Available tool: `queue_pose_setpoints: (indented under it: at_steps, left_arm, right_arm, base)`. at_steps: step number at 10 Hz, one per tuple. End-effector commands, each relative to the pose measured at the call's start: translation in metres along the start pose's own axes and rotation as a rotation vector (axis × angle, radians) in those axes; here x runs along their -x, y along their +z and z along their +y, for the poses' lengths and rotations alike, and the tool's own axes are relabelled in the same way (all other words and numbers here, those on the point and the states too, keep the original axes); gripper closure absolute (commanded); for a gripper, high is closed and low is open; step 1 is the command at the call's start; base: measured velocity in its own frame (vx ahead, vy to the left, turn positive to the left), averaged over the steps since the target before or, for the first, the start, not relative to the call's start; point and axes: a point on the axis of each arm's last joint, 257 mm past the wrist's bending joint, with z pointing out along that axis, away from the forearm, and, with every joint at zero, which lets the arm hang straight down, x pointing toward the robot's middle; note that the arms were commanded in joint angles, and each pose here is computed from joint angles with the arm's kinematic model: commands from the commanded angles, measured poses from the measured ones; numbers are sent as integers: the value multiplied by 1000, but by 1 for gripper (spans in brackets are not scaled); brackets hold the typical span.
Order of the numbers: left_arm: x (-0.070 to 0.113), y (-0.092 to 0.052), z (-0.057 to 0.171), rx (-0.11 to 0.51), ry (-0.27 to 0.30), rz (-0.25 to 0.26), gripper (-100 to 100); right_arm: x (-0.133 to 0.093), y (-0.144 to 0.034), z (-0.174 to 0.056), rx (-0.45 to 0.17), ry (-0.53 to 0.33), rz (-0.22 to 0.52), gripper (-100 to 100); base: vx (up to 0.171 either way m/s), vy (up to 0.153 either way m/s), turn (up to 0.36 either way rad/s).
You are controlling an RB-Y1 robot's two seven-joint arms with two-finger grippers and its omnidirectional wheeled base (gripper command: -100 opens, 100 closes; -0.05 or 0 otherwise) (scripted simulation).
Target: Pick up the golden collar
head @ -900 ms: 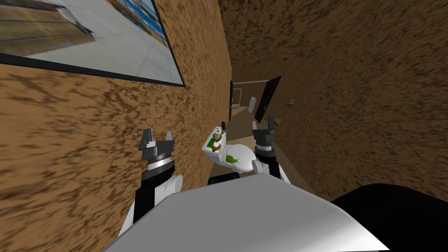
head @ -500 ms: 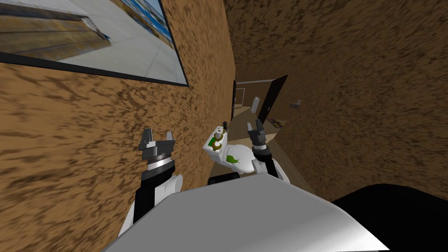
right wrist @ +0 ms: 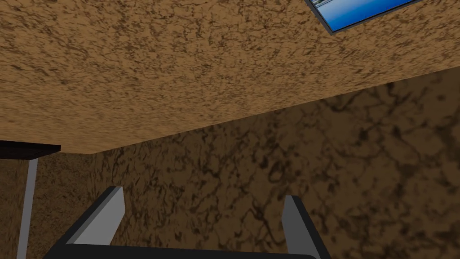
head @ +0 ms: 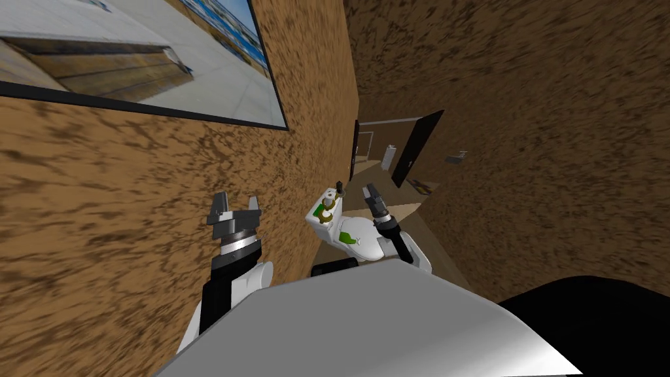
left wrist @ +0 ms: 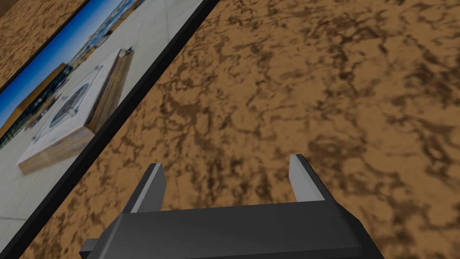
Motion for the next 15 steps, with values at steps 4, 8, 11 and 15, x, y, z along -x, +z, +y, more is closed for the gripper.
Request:
queue_pose_setpoints:
  at_steps: [4,8,11,15]
  left_arm:
    - [0,0,0,0,0,0,0]
    - [0,0,0,0,0,0,0]
    - [0,0,0,0,0,0,0]
    - [0,0,0,0,0,0,0]
  right_arm:
    - [-34,-8,-42,-61,-143,166,-100]
    - [-53,-15,-77,-93,-289,306,-100]
    - [-60,-26,-107,-133,-368,384,-100]
    - [-65,-43,-153,-171,-547,532,-100]
  base:
    - [-26,-51,186]
    - [-25,-29,144]
    - [-35,-41,169]
    - [-44,-36,200]
